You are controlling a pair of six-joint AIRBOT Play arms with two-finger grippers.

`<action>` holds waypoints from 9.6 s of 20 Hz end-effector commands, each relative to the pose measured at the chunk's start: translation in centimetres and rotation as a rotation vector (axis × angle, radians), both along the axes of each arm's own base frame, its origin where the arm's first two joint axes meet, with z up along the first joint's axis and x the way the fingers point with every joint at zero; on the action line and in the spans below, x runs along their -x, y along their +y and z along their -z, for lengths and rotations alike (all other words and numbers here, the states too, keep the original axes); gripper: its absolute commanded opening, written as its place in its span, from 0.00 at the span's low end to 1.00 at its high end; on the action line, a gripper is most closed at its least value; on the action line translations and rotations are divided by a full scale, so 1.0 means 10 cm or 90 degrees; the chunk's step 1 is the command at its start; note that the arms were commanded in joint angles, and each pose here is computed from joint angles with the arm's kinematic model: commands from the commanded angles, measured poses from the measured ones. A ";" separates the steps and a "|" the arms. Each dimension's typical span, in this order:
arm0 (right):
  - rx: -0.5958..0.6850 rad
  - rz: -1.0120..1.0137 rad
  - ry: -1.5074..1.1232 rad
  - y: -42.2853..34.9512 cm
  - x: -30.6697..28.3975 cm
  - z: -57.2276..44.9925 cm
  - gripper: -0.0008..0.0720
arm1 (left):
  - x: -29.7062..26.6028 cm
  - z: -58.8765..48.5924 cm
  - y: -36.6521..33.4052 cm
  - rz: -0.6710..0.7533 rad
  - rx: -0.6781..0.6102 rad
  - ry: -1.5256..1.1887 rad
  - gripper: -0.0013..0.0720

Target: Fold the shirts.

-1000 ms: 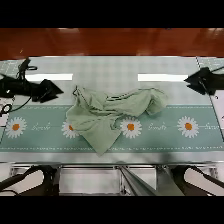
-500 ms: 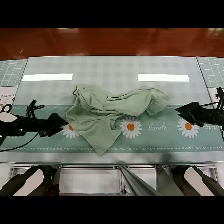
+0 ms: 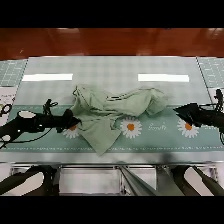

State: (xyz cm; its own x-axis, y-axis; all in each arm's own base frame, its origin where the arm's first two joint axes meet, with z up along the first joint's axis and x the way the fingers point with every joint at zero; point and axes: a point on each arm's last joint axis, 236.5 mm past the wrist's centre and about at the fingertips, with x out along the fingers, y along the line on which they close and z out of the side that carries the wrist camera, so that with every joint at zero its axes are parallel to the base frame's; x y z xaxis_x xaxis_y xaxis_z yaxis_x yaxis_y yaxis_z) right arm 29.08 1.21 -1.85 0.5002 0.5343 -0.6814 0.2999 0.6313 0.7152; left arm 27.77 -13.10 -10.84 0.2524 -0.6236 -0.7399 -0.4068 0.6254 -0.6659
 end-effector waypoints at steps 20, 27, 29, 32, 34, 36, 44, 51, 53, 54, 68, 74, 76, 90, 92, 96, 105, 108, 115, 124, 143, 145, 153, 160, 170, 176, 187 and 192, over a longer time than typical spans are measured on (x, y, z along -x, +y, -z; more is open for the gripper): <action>0.004 -0.177 -0.142 0.42 -1.59 -1.18 0.06 | -1.11 -1.59 0.26 0.029 0.033 -0.263 0.05; 0.254 -0.166 -0.508 0.35 -1.15 -4.14 0.06 | -0.96 -4.80 0.63 -0.003 -0.105 -0.737 0.05; 0.337 -0.132 -0.582 0.37 -0.66 -4.62 0.06 | -0.50 -5.42 0.67 -0.025 -0.167 -0.842 0.05; 0.463 -0.066 -0.651 0.32 0.08 -5.08 0.06 | 0.22 -5.85 0.68 -0.067 -0.293 -0.935 0.05; 0.533 -0.007 -0.668 0.24 0.55 -5.25 0.06 | 0.60 -5.83 0.67 -0.076 -0.417 -0.940 0.05; 0.590 0.053 -0.638 0.06 0.91 -5.21 0.06 | 0.86 -5.75 0.76 -0.123 -0.493 -0.909 0.05; 0.570 0.072 -0.351 -0.55 0.37 -3.53 0.06 | 0.38 -3.68 0.85 -0.005 -0.342 -0.577 0.05; 0.327 -0.041 -0.223 -0.43 -1.49 -1.81 0.06 | -0.48 -1.53 0.69 0.000 -0.154 -0.341 0.05; 0.262 -0.040 -0.170 -0.44 -1.90 -1.29 0.06 | -0.81 -1.06 0.78 -0.027 -0.169 -0.282 0.05; 0.236 -0.042 -0.149 -0.43 -2.04 -1.08 0.06 | -0.95 -0.85 0.81 -0.033 -0.169 -0.251 0.05; 0.069 -0.104 -0.004 -0.33 -1.96 -0.47 0.55 | -1.55 -0.44 0.67 0.056 -0.086 -0.155 0.05; 0.186 -0.016 0.226 -0.94 -0.39 0.12 0.55 | -1.53 -0.44 0.65 0.061 -0.081 -0.151 0.05; 0.099 -0.053 0.202 -0.52 -0.15 0.21 0.55 | -1.50 -0.44 0.63 0.066 -0.077 -0.147 0.05; -0.045 -0.127 0.250 0.26 0.19 0.74 0.55 | -1.46 -0.44 0.60 0.075 -0.068 -0.139 0.05; -0.030 -0.150 0.255 0.38 0.17 0.84 0.55 | -1.46 -0.44 0.60 0.075 -0.067 -0.139 0.05; -0.026 -0.182 0.276 0.55 0.08 0.95 0.55 | -1.45 -0.45 0.59 0.077 -0.066 -0.138 0.05; -0.009 -0.173 0.263 0.54 -0.06 0.91 0.44 | -1.45 -0.45 0.59 0.077 -0.066 -0.138 0.05; -0.004 -0.190 0.232 0.55 -0.11 0.90 0.06 | -1.45 -0.45 0.59 0.077 -0.066 -0.138 0.05; 0.008 -0.206 0.153 0.50 -0.54 0.50 0.06 | -1.51 -0.54 0.61 0.077 -0.068 -0.153 0.05; 0.163 -0.199 -0.221 0.21 -1.67 -2.15 0.06 | -2.07 -3.15 0.57 0.072 -0.105 -0.518 0.05; 0.579 0.074 -0.641 0.13 1.30 -5.17 0.06 | 1.46 -5.93 1.17 -0.220 -0.615 -0.846 0.05; 0.592 0.096 -0.601 0.03 1.42 -4.98 0.06 | 1.63 -5.80 1.26 -0.240 -0.641 -0.807 0.05; 0.526 0.020 -0.435 -0.08 0.77 -4.03 0.06 | 0.86 -5.13 1.16 -0.138 -0.502 -0.679 0.05; 0.379 -0.118 -0.255 -0.15 -0.81 -2.57 0.06 | -0.94 -3.31 1.22 -0.002 -0.264 -0.468 0.05; 0.261 -0.044 -0.186 -0.34 -2.88 -0.49 0.06 | -2.97 -1.24 1.06 -0.028 -0.266 -0.378 0.05; 0.230 -0.043 -0.132 -0.33 -3.01 -0.06 0.06 | -2.94 -0.80 0.94 0.000 -0.245 -0.319 0.05; 0.188 -0.231 0.100 -0.34 -1.96 0.19 0.06 | -1.96 -0.72 0.81 0.216 -0.162 -0.162 0.05; 0.185 -0.241 0.140 -0.35 -1.82 0.31 0.06 | -1.64 -0.45 0.83 0.249 -0.168 -0.073 0.05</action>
State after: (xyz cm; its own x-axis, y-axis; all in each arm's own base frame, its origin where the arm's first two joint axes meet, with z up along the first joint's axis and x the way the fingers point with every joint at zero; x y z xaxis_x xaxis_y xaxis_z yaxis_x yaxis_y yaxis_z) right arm 48.78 -2.10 -4.15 0.1985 0.4276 -0.8819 0.1187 0.8827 0.4547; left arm 46.68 -4.82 -4.94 0.2256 -0.4849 -0.8450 -0.0166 0.8653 -0.5009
